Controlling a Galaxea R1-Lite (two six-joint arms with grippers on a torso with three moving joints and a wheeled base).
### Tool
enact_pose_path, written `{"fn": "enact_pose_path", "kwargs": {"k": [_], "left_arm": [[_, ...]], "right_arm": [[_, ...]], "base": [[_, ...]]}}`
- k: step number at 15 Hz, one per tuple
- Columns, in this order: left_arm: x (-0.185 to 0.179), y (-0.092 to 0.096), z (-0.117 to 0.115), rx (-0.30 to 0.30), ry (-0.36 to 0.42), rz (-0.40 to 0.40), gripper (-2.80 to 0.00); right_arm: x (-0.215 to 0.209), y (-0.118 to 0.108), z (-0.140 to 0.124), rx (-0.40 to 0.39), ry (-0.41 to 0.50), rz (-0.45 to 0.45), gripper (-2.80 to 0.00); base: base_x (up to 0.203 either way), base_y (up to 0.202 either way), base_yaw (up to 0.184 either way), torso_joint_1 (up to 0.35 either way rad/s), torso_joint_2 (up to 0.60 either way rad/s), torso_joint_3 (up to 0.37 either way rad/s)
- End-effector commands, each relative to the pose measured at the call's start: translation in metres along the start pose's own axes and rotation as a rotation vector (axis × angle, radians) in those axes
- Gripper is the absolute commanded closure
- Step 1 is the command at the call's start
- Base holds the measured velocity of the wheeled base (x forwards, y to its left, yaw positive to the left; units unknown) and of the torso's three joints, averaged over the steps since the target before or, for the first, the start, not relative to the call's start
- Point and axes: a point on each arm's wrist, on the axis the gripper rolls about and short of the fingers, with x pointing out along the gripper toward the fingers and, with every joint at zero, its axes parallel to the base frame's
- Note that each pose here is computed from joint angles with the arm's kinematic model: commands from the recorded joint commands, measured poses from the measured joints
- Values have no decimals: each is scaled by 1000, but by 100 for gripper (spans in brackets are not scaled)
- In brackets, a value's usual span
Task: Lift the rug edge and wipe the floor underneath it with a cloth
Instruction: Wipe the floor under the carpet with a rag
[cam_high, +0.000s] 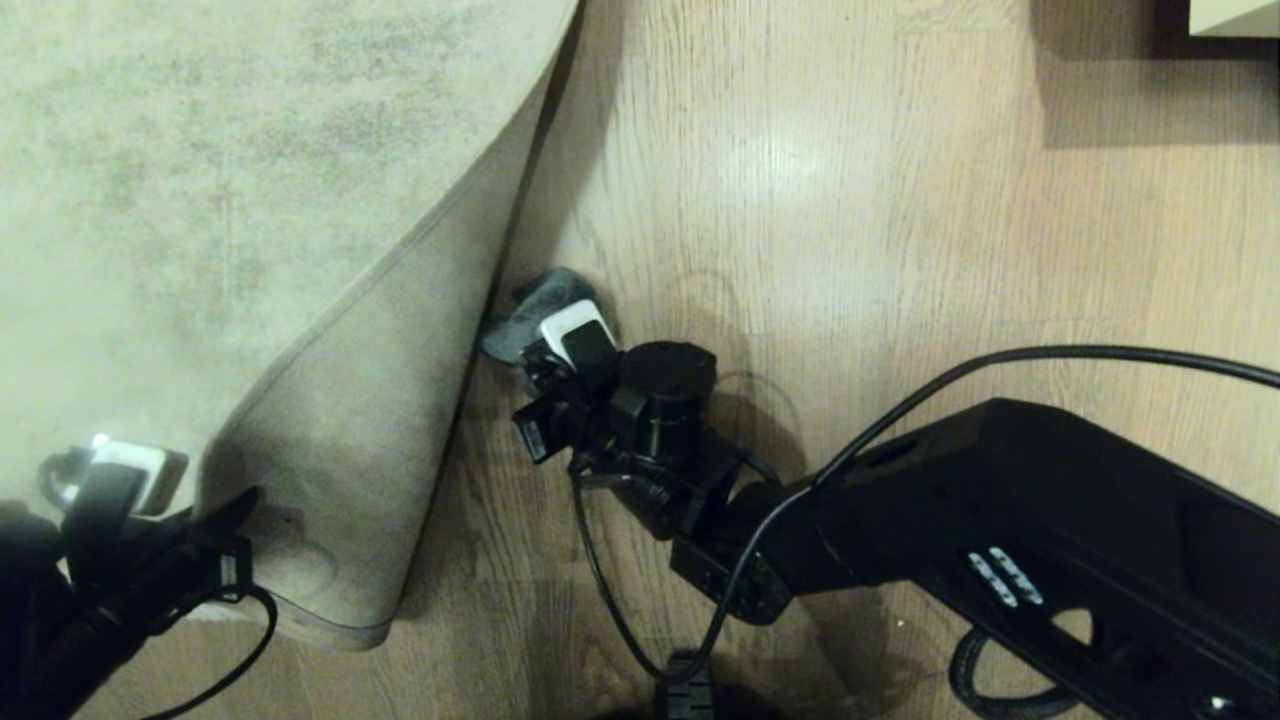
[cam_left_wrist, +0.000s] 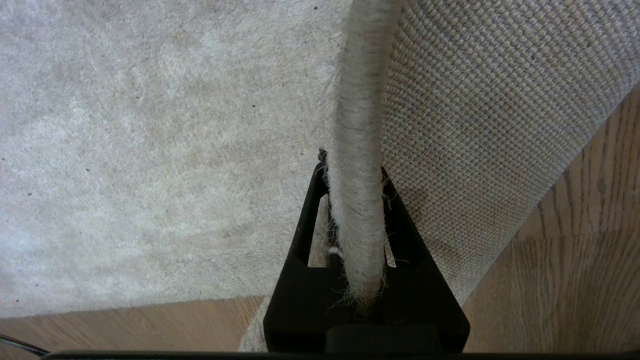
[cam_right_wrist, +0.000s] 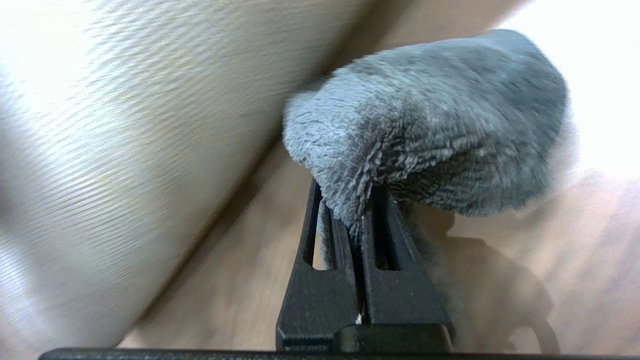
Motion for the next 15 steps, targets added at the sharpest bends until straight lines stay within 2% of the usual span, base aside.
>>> {"fn": "enact_pose_path", "kwargs": {"k": [1,5,12,15], "left_arm": [[0,1,5,9,-46,13,0],[-1,1,5,9,-46,13,0],[0,-5,6,15,-47,8,0],[-1,-5,6,15,-43,12,0]], "right_arm": [[-14,23,-7,-4,34,55,0],[-42,57,-39,-18,112,146,0],[-67,72,-73,-22,155,190,0],[-68,79,-80,-20,147,198,0]], "base": [[0,0,0,0,0,0],[0,0,0,0,0,0],[0,0,0,0,0,0],[0,0,0,0,0,0]]}}
